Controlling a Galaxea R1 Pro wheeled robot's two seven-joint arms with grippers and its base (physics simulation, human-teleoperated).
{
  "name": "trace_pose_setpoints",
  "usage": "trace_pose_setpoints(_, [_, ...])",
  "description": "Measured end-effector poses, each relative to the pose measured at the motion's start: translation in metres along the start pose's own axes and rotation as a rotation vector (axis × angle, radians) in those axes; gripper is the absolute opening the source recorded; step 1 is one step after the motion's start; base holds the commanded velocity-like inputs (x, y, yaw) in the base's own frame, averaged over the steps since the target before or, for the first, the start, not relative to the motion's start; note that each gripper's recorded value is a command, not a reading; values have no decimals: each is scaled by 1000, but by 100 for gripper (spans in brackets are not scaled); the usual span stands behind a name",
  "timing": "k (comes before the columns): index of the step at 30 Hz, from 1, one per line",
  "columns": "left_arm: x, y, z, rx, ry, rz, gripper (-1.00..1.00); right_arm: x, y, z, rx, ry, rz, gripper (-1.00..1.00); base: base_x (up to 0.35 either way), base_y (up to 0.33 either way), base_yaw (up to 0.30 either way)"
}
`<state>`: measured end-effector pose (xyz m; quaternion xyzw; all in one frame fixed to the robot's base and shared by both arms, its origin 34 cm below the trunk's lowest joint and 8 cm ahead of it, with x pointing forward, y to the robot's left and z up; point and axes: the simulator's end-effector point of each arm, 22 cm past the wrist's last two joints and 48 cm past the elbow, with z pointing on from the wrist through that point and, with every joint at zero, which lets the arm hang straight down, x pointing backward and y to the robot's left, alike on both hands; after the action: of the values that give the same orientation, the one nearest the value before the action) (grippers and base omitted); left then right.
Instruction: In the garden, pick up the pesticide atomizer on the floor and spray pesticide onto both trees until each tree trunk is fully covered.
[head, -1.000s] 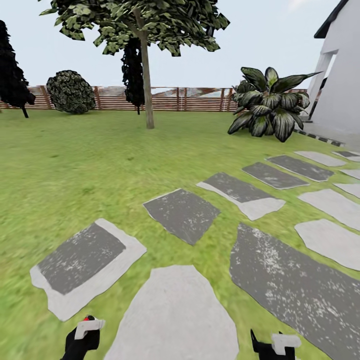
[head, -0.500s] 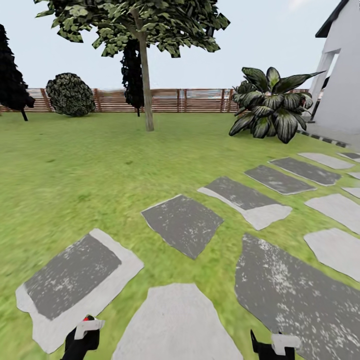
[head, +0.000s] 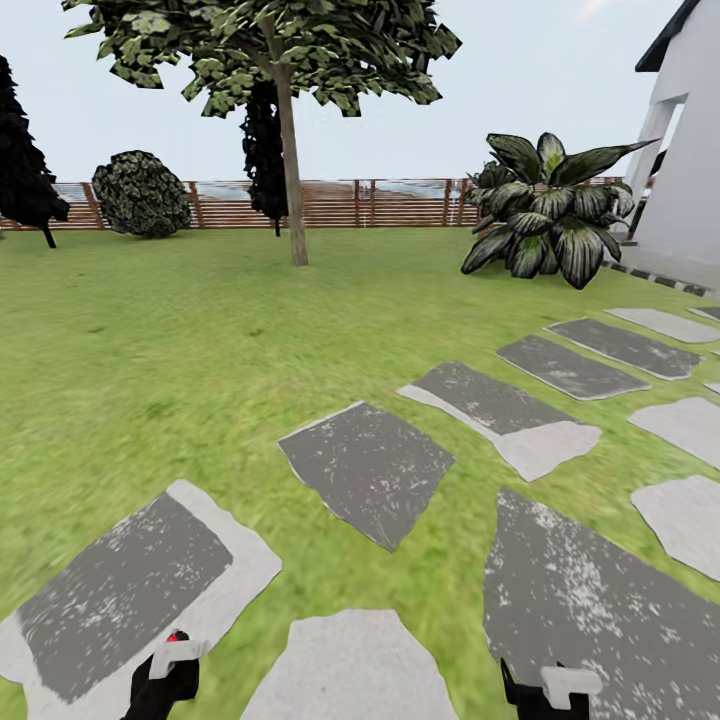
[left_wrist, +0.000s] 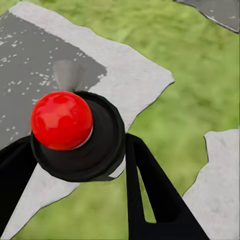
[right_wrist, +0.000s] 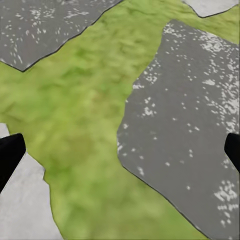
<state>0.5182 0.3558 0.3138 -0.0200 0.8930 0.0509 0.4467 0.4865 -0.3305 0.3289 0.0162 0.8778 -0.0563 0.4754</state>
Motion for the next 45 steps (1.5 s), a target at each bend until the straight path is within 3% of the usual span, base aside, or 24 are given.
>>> trace_pose_setpoints(45, [-1,1,0,-1,-1,0,-100,1,2,-1,-8,-1,-5,100,337,0,1])
